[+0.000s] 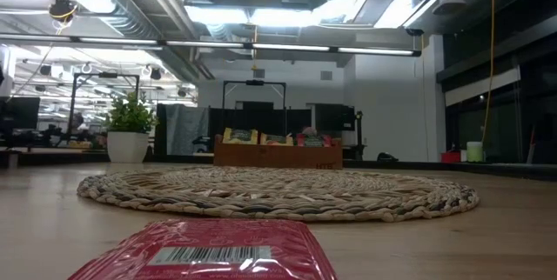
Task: Pick & Place Tea
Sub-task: Put the orange tea bag into the middle of the wooden organizer
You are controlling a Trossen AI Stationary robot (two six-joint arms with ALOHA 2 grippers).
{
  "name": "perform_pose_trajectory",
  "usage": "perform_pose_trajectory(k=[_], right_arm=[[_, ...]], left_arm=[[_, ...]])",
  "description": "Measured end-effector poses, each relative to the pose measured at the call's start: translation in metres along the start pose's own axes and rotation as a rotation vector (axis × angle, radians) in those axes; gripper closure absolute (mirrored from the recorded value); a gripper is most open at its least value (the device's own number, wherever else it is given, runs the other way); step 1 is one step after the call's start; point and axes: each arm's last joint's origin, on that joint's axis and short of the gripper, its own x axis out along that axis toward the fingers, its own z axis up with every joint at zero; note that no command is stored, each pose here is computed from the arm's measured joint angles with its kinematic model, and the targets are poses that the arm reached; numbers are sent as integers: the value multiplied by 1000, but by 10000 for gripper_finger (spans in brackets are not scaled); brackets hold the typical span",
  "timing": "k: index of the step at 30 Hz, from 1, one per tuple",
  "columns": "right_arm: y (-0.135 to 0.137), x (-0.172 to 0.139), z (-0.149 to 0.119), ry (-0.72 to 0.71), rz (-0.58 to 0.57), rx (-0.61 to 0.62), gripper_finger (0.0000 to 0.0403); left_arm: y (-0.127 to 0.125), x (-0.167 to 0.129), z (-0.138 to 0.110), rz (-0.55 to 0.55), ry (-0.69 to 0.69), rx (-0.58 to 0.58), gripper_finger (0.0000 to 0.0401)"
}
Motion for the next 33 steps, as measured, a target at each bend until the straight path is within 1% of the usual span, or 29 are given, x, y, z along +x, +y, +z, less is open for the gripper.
perform_pose_trajectory(k=[2,5,12,17,27,30,33], right_arm=[[-2,-1,1,5,15,5,207],[-6,0,1,17,30,35,197],[-12,6,1,20,30,41,194],[-13,12,0,25,48,41,194],[-15,17,6,-37,69,24,194],[-15,17,6,-41,70,23,201],[-15,17,6,-40,70,23,233]], left_arm=[[-2,0,4,-15,-40,-7,399],[-4,-1,10,-36,-93,-8,399],[-6,-2,17,-64,-160,-29,399],[-8,-1,20,-94,-192,-30,399],[-8,-2,21,-106,-201,-35,399],[-9,-2,21,-113,-200,-34,399],[-9,-2,21,-118,-199,-34,399]])
